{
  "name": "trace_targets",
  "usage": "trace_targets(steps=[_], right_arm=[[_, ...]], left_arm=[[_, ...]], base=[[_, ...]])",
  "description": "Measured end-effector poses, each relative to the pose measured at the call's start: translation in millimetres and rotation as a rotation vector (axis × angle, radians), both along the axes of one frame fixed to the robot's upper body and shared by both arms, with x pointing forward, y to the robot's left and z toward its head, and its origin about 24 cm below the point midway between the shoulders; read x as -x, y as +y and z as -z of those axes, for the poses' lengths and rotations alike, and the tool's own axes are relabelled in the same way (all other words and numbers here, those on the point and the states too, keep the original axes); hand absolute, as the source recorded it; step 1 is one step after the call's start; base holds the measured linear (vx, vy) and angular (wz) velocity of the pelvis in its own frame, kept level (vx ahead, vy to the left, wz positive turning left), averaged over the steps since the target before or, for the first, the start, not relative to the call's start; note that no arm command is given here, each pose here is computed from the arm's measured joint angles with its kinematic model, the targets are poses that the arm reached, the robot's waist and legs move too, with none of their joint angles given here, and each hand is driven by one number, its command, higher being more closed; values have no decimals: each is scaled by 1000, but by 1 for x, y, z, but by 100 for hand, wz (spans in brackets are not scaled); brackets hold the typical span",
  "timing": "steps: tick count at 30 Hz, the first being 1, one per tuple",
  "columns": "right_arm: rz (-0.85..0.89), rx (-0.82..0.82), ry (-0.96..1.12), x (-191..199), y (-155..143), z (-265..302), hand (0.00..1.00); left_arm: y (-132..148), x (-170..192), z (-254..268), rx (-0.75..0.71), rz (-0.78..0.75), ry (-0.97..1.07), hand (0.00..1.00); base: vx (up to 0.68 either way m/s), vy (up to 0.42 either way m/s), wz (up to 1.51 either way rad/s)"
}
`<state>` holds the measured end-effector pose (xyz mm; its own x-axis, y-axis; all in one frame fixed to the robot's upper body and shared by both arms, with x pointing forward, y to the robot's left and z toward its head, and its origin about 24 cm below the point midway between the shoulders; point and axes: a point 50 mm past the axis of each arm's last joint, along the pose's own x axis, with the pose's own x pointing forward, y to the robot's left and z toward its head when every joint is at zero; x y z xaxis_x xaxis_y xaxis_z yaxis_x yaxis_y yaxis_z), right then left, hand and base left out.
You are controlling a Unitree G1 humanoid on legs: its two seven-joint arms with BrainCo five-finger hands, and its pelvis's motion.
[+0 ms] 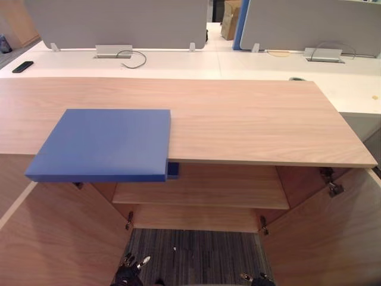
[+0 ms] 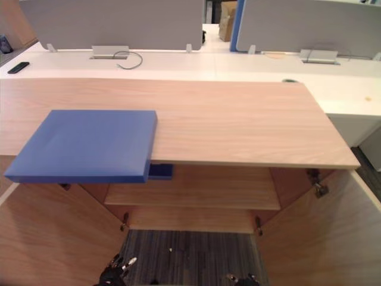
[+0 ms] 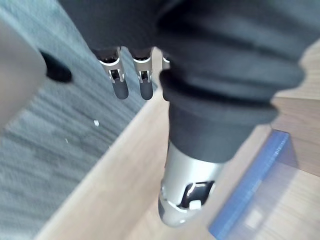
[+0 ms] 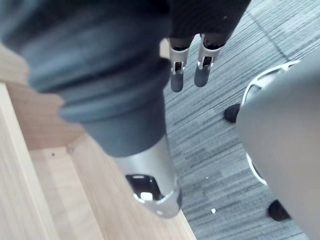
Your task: Walk over to the cabinet, pick up the folder, carry it to the office cabinet, place the folder inside the office cabinet, then close the office cabinet door
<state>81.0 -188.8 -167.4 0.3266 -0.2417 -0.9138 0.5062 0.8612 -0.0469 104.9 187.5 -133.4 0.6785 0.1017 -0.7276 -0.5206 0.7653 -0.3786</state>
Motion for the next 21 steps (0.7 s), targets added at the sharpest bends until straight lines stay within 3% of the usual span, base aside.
trace_targets(steps=[5, 8, 10, 13, 21], right_arm=[[-81, -10, -14, -6, 8, -1, 0], [-128, 0, -7, -5, 11, -1, 0], [-132, 7, 11, 1, 10, 0, 0], [-103, 17, 32, 8, 9, 1, 0], [-8, 15, 35, 8, 11, 1, 0]], left_arm=[[-31, -26, -48, 227, -27, -302, 0], [-28, -37, -88, 218, -51, -467, 0], [-21, -40, -109, 184, -87, -550, 0], [6, -36, -131, -24, -228, -591, 0], [24, -33, -168, -322, -402, -642, 0]], base=[[-43, 110, 22], [-78, 70, 55], [-70, 61, 59], [-70, 49, 64], [-25, 28, 36]])
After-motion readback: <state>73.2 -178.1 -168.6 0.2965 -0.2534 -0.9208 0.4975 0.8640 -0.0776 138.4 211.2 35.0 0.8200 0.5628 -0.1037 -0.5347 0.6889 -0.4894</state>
